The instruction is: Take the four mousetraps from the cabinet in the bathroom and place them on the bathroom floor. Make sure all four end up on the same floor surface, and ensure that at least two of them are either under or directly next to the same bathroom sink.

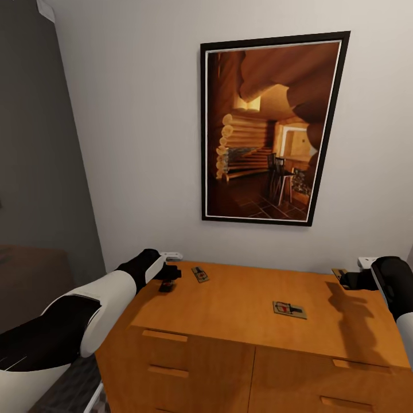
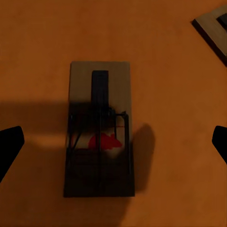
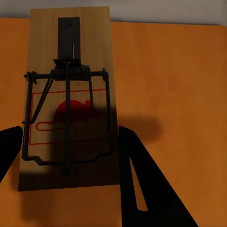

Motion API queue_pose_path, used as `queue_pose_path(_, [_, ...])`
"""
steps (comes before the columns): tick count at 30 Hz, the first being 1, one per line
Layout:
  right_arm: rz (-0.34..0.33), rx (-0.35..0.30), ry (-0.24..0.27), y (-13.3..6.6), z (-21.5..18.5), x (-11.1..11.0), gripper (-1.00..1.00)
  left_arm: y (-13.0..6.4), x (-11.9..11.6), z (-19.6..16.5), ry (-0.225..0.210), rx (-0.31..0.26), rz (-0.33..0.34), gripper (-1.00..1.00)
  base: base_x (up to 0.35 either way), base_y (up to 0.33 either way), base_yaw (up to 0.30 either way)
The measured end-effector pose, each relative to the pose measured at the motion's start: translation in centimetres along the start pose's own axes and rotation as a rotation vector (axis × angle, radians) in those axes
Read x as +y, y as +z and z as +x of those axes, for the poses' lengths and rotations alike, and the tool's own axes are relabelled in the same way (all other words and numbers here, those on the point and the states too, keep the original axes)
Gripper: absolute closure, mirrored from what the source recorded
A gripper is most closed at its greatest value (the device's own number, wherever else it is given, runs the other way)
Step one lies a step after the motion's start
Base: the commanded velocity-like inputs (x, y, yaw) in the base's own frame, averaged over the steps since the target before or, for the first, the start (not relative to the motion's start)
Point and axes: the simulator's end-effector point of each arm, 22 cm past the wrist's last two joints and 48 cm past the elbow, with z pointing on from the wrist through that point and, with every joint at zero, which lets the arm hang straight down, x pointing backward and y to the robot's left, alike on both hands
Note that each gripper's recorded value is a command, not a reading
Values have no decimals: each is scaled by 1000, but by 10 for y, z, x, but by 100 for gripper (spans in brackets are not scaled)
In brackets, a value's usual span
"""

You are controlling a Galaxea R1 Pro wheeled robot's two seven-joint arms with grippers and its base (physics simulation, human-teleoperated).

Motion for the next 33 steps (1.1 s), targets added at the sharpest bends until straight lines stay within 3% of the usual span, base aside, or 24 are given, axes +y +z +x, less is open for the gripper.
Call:
queue_pose_path(25, [-2, 2, 0, 0, 1, 1, 100, 0, 0, 0, 0, 0, -2, -100, 0, 0, 0])
queue_pose_path(33, [-5, 2, 3, 0, 1, 1, 100, -1, 12, 0, 0, 1, -61, -100, 0, 0, 0])
